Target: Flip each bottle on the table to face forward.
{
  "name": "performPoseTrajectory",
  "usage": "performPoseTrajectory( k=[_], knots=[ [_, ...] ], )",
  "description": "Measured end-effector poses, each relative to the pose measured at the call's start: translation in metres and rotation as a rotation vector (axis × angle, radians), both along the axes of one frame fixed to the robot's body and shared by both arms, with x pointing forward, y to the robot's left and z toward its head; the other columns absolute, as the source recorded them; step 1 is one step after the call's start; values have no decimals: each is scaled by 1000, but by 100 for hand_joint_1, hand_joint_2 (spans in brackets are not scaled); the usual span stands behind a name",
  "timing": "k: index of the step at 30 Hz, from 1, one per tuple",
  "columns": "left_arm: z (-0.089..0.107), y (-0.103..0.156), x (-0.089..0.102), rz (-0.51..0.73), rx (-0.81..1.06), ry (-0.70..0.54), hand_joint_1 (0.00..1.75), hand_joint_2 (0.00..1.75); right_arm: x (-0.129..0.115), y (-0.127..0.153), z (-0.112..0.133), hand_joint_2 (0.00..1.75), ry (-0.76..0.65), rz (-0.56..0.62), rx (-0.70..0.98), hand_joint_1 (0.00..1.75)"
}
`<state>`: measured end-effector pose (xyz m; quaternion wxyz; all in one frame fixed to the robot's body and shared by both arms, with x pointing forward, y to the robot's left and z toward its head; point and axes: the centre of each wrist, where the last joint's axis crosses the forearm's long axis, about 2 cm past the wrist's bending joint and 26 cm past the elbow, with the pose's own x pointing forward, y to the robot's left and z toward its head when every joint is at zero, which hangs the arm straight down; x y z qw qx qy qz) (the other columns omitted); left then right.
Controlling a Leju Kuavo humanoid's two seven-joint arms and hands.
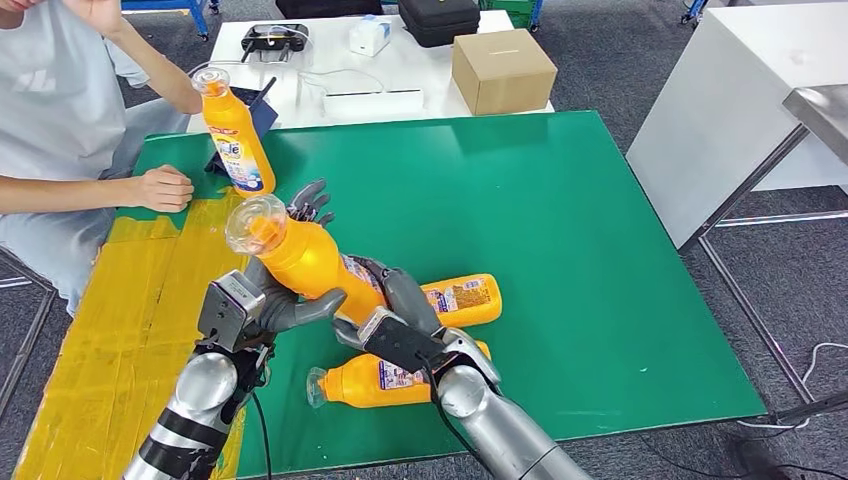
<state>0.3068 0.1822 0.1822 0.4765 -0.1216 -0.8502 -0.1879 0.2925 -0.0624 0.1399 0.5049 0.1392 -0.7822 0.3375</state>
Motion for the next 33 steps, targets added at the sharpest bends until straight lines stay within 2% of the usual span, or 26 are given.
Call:
performPoseTrajectory(
  k=[16,20,33],
  knots=[
    [-1,-2,1,-1,-3,5,3,175,0,1,2,175,-7,5,-8,171],
    [-1,-2,1,-2,-5,4,175,175,1,1,2,175,-8,2,-7,173],
    [-1,-5,0,11,-66,8,175,175,0,2,0,175,-15,-16,5,175]
  ],
)
